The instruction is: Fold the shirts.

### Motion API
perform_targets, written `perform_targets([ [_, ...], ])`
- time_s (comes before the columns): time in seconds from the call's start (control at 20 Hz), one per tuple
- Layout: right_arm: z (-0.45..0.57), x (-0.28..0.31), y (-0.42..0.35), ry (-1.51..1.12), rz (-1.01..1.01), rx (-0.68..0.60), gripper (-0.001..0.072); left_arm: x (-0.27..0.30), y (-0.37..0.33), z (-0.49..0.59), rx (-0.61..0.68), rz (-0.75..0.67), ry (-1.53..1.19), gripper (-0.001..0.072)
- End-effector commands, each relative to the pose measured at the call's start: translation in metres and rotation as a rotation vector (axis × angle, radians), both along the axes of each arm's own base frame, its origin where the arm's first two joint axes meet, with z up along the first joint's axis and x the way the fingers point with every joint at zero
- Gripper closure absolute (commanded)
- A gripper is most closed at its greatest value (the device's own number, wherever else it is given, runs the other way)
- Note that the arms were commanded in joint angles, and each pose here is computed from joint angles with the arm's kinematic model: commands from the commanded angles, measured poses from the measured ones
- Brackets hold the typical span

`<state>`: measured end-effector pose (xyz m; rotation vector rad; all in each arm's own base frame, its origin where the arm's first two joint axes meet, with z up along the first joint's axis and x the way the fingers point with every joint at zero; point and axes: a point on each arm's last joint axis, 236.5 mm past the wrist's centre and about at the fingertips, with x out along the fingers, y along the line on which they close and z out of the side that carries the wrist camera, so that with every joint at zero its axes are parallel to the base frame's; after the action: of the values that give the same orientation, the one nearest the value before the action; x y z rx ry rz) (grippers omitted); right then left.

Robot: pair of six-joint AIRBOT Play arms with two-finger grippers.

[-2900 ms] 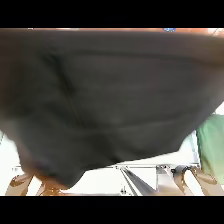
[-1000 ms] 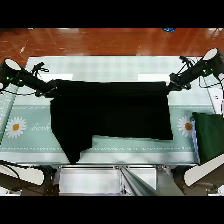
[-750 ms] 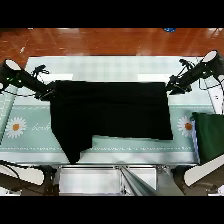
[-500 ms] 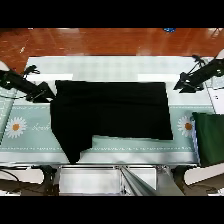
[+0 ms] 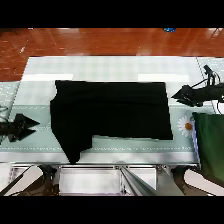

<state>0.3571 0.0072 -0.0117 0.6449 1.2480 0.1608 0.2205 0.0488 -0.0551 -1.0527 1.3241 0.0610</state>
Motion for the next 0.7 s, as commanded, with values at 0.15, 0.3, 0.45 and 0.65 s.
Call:
perform_targets([
  [0.15, 0.008, -0.011, 0.020, -0.056, 0.010, 0.065, 0.0298, -0.030, -0.050, -0.035, -0.085, 0.027, 0.065, 0.0201],
  [0.3, 0.009, -0.010, 0.021, -0.059, 0.009, 0.068, 0.0298, -0.031, -0.069, -0.040, -0.084, -0.072, 0.081, 0.0201],
  [0.45, 0.009, -0.010, 0.021, -0.059, 0.009, 0.069, 0.0298, -0.029, -0.086, -0.053, -0.088, -0.144, 0.110, 0.0201],
  [0.65, 0.013, -0.008, 0.020, -0.068, -0.009, 0.090, 0.0298, -0.022, -0.097, -0.073, -0.053, -0.188, 0.128, 0.0211],
])
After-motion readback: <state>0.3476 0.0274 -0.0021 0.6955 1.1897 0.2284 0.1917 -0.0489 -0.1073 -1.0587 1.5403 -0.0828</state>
